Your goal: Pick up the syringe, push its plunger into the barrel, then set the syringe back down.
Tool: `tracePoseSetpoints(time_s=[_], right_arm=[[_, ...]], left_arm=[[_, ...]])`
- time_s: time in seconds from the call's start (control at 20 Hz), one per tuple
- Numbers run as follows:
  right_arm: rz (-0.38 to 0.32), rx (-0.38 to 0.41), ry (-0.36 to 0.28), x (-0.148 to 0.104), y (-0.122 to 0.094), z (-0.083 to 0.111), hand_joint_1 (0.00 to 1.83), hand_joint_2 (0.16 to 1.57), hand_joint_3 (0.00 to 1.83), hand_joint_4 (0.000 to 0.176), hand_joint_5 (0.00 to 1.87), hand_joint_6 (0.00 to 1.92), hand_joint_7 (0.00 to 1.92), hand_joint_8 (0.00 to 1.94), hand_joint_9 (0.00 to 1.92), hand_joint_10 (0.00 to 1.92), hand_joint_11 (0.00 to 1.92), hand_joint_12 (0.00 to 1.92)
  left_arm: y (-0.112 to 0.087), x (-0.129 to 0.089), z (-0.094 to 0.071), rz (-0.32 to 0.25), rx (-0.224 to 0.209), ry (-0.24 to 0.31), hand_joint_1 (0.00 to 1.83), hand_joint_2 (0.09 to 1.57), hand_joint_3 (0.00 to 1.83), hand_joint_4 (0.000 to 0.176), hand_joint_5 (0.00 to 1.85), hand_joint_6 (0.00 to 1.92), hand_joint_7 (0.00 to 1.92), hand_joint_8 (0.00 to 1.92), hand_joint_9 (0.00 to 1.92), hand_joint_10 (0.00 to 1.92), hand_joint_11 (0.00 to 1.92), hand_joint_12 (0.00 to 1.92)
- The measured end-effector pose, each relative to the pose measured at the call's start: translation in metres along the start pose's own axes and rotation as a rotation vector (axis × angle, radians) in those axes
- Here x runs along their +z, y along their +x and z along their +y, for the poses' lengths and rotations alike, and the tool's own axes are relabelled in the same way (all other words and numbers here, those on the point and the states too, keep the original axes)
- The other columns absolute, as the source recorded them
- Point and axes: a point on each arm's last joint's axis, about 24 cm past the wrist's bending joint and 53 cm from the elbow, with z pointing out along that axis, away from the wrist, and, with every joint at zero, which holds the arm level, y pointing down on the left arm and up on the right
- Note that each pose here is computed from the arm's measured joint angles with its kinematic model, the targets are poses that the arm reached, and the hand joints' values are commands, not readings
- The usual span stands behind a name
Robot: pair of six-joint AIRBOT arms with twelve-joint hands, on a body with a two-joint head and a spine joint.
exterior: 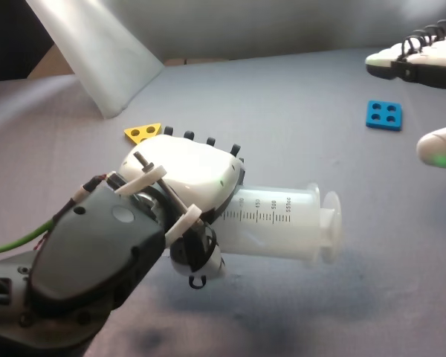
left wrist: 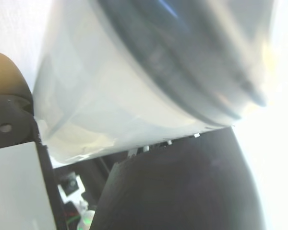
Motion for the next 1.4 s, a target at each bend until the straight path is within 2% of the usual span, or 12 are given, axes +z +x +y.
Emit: tracePoseSetpoints(time_s=[0.15, 0.3, 0.5, 0.7, 0.9, 1.0, 1.1, 1.15, 1.2, 1.25, 1.3, 1.4], right_arm=[[0.049, -0.051, -0.011, 0.005, 0.015, 0.003, 0.00, 1.16, 0.00, 0.000, 0.00, 0.00, 0.00, 0.00, 0.00, 0.00, 0.00, 0.00], [0.065, -0.038, -0.034, 0.012, 0.022, 0.005, 0.00, 1.16, 0.00, 0.000, 0.00, 0.00, 0.00, 0.00, 0.00, 0.00, 0.00, 0.00], [0.078, -0.048, -0.009, 0.013, 0.024, -0.005, 0.00, 1.16, 0.00, 0.000, 0.00, 0.00, 0.00, 0.00, 0.00, 0.00, 0.00, 0.00], [0.110, -0.075, -0.016, 0.013, 0.032, -0.003, 0.00, 1.16, 0.00, 0.000, 0.00, 0.00, 0.00, 0.00, 0.00, 0.00, 0.00, 0.00], [0.117, -0.086, -0.018, 0.012, 0.033, -0.003, 0.00, 1.16, 0.00, 0.000, 0.00, 0.00, 0.00, 0.00, 0.00, 0.00, 0.00, 0.00], [0.117, -0.087, -0.017, 0.012, 0.034, -0.003, 0.00, 1.16, 0.00, 0.000, 0.00, 0.00, 0.00, 0.00, 0.00, 0.00, 0.00, 0.00], [0.119, -0.090, -0.018, 0.012, 0.034, -0.003, 0.00, 1.16, 0.00, 0.000, 0.00, 0.00, 0.00, 0.00, 0.00, 0.00, 0.00, 0.00], [0.120, -0.091, -0.018, 0.012, 0.034, -0.003, 0.00, 1.16, 0.00, 0.000, 0.00, 0.00, 0.00, 0.00, 0.00, 0.00, 0.00, 0.00], [0.122, -0.090, -0.020, 0.013, 0.035, -0.003, 0.00, 1.16, 0.00, 0.000, 0.00, 0.00, 0.00, 0.00, 0.00, 0.00, 0.00, 0.00], [0.124, -0.089, -0.023, 0.014, 0.036, -0.002, 0.00, 1.16, 0.00, 0.000, 0.00, 0.00, 0.00, 0.00, 0.00, 0.00, 0.00, 0.00], [0.126, -0.090, -0.025, 0.015, 0.037, -0.001, 0.00, 1.16, 0.00, 0.000, 0.00, 0.00, 0.00, 0.00, 0.00, 0.00, 0.00, 0.00], [0.127, -0.091, -0.026, 0.015, 0.038, -0.001, 0.00, 1.16, 0.00, 0.000, 0.00, 0.00, 0.00, 0.00, 0.00, 0.00, 0.00, 0.00]], left_arm=[[0.013, 0.005, 0.003, 0.025, -0.009, -0.009, 1.38, 1.12, 0.00, 0.000, 0.89, 1.03, 1.01, 0.94, 0.90, 1.23, 0.69, 1.12], [0.016, 0.010, 0.010, 0.025, -0.013, -0.024, 1.37, 1.12, 0.00, 0.000, 0.89, 1.06, 1.00, 0.94, 0.90, 1.23, 0.69, 1.10], [0.017, 0.012, 0.012, 0.022, -0.017, -0.029, 1.38, 1.11, 0.00, 0.000, 0.89, 1.07, 1.03, 0.88, 0.91, 1.20, 0.69, 1.10], [0.019, 0.012, 0.011, 0.027, -0.017, -0.027, 1.37, 1.12, 0.00, 0.000, 0.86, 1.10, 0.98, 0.94, 0.92, 1.22, 0.72, 1.09], [0.024, 0.011, 0.015, 0.036, -0.015, -0.033, 1.38, 1.11, 0.00, 0.000, 0.88, 1.10, 1.02, 0.88, 0.93, 1.19, 0.73, 1.07], [0.025, 0.011, 0.015, 0.039, -0.015, -0.034, 1.37, 1.13, 0.00, 0.000, 0.85, 1.17, 0.97, 0.96, 0.91, 1.18, 0.73, 1.01], [0.026, 0.011, 0.016, 0.038, -0.007, -0.033, 1.37, 1.12, 0.00, 0.000, 0.89, 1.10, 0.96, 0.98, 0.90, 1.19, 0.70, 0.96], [0.027, 0.011, 0.017, 0.040, -0.006, -0.035, 1.24, 1.15, 0.00, 0.000, 0.83, 1.14, 0.98, 1.05, 0.86, 0.73, 0.63, 0.89], [0.028, 0.011, 0.019, 0.045, -0.012, -0.041, 1.12, 1.11, 0.00, 0.000, 0.71, 0.46, 0.83, 0.50, 0.81, 0.45, 0.55, 0.80], [0.029, 0.011, 0.019, 0.045, -0.011, -0.039, 1.02, 1.09, 0.00, 0.000, 0.66, 0.04, 0.79, 0.06, 0.76, 0.12, 0.40, 0.76], [0.028, 0.011, 0.019, 0.044, -0.011, -0.039, 1.02, 1.09, 0.00, 0.000, 0.66, 0.04, 0.79, 0.06, 0.76, 0.12, 0.40, 0.76], [0.028, 0.011, 0.019, 0.041, -0.012, -0.041, 0.68, 1.08, 0.00, 0.000, 0.43, 0.00, 0.51, 0.00, 0.49, 0.01, 0.17, 0.68]])
